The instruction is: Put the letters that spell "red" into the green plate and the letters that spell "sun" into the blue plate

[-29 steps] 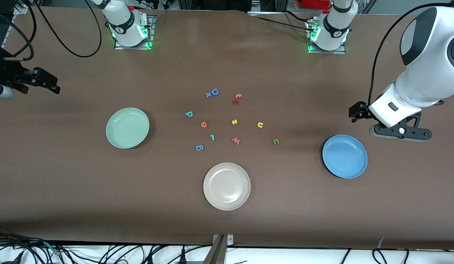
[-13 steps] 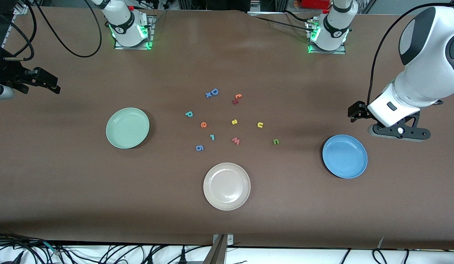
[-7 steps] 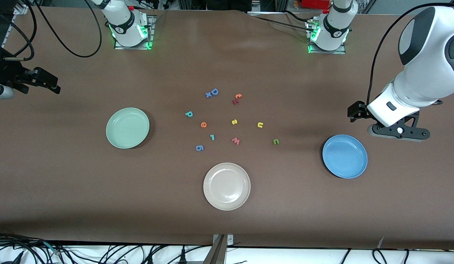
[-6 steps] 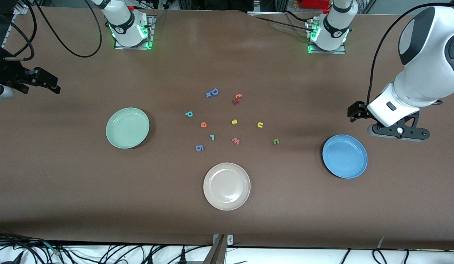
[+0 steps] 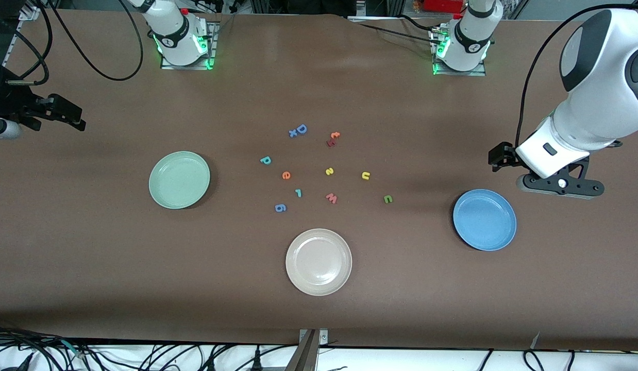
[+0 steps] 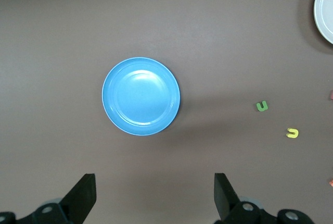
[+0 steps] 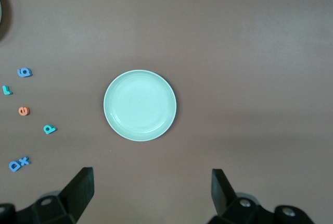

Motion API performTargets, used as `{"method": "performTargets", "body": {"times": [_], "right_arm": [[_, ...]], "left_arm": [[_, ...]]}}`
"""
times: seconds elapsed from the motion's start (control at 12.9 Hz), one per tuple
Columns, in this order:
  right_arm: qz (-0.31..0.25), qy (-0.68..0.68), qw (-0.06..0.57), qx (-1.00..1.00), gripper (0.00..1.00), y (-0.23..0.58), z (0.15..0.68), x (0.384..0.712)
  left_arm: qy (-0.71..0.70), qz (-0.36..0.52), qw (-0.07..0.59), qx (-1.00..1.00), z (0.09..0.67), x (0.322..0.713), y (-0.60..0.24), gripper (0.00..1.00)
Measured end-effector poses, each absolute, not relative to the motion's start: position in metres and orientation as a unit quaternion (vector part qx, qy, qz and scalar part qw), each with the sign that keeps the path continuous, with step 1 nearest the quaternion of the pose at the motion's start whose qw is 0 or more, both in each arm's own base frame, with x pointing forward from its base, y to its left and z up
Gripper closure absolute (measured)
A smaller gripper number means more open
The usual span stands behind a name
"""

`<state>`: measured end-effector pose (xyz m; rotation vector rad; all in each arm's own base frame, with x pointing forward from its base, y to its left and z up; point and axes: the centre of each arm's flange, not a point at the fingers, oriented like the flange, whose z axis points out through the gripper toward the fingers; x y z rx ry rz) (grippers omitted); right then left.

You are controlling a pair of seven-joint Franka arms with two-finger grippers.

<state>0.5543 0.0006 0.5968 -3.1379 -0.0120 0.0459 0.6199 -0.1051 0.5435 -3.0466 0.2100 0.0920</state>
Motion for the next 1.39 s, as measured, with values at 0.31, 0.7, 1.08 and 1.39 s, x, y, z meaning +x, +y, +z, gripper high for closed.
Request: {"method": "performTargets", "body": {"times": [0.31,0.7,1.08,1.39], "right_arm": [[0.018,-0.004,0.002,-1.0,0.0,0.0015,0.5961,0.5535],[0.018,-0.004,0.002,-1.0,0.0,0.0017,0.5965,0.5535],[0.018,-0.005,0.002,-1.0,0.0,0.002,0.5965,0.5534],[0.03,-0.006,0.002,-1.0,0.0,0.0033,0.5947,0.5509]], "left_arm": [[0.069,0.03,0.043,-0.996,0.5435,0.6199,-0.1051,0.0],[0.069,0.03,0.043,-0.996,0.5435,0.6199,-0.1052,0.0],[0.069,0.03,0.043,-0.996,0.5435,0.6199,-0.1053,0.0],[0.07,0.03,0.043,-0.996,0.5436,0.6197,-0.1065,0.0]]}}
